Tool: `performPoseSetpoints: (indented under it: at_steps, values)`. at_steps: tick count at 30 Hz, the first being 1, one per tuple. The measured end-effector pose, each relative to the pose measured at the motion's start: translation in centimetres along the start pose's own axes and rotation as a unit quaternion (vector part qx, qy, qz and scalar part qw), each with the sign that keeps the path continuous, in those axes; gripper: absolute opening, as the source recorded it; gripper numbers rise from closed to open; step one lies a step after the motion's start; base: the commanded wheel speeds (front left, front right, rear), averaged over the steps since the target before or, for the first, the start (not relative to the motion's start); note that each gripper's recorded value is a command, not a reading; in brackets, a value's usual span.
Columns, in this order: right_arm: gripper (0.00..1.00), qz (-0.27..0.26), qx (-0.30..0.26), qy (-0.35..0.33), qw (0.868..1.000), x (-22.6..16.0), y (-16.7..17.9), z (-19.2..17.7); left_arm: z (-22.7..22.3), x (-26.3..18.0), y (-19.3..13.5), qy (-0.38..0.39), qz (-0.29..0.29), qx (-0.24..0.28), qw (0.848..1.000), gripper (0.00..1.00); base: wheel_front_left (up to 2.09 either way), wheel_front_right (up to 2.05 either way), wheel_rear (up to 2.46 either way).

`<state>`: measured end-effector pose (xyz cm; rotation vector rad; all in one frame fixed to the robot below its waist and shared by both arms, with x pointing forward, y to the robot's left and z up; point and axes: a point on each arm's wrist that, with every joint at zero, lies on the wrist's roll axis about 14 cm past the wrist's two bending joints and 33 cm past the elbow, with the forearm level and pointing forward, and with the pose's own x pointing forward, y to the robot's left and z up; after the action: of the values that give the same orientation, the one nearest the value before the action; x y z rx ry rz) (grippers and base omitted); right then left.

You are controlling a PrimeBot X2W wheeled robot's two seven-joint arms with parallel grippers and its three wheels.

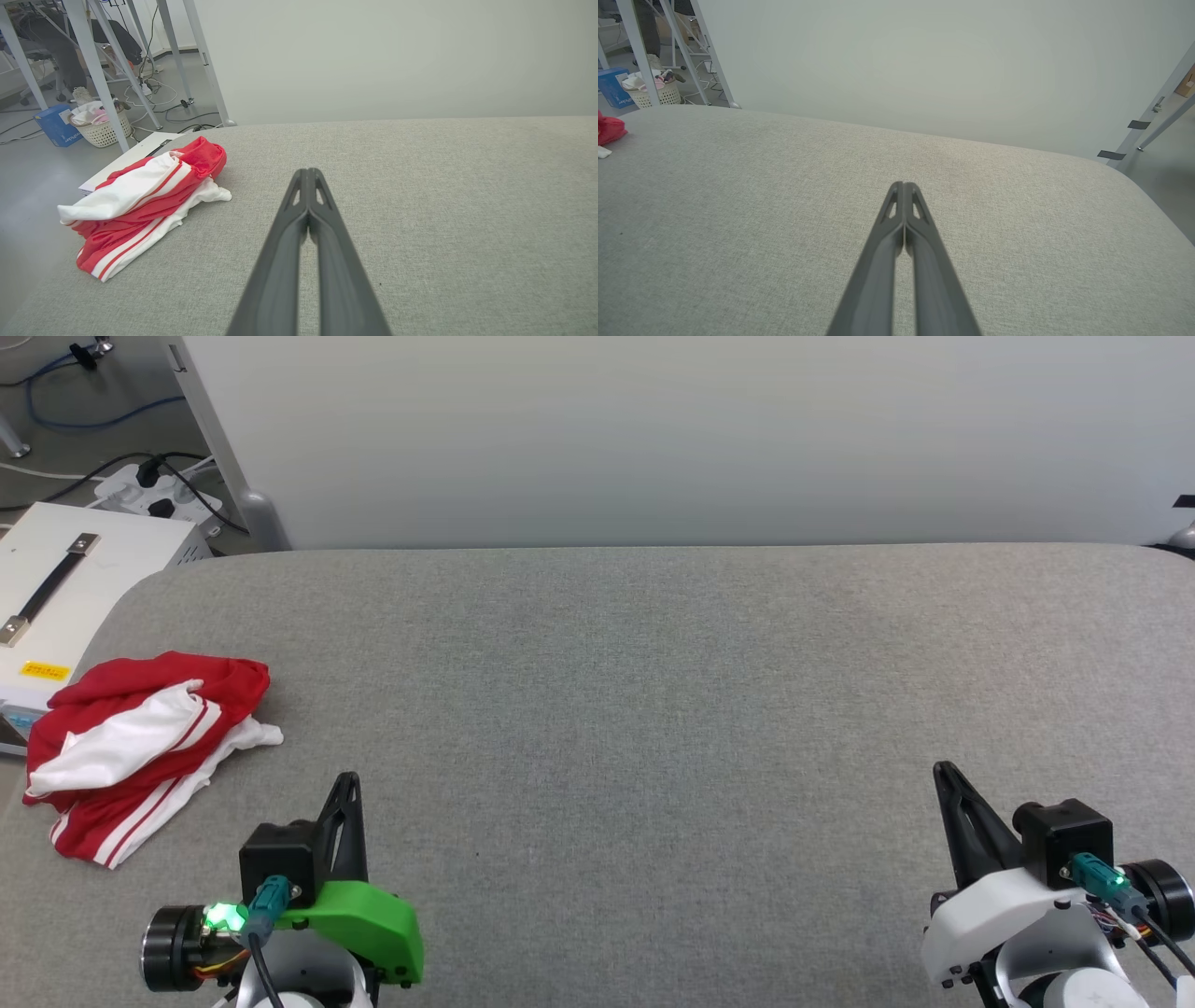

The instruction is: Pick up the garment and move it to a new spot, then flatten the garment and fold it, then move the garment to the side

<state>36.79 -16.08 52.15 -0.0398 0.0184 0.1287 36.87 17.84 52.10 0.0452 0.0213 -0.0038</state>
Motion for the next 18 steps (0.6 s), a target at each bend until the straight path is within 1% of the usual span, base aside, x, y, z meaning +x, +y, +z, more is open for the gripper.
performPoseSetpoints:
  at_steps: [18]
  values:
    - [0.00,0.000,0.000,0.000,1.000,0.00,0.00,0.00,0.00,0.00,0.00,0.000,0.000,0.000,1.000,0.00,0.00,0.00,0.00]
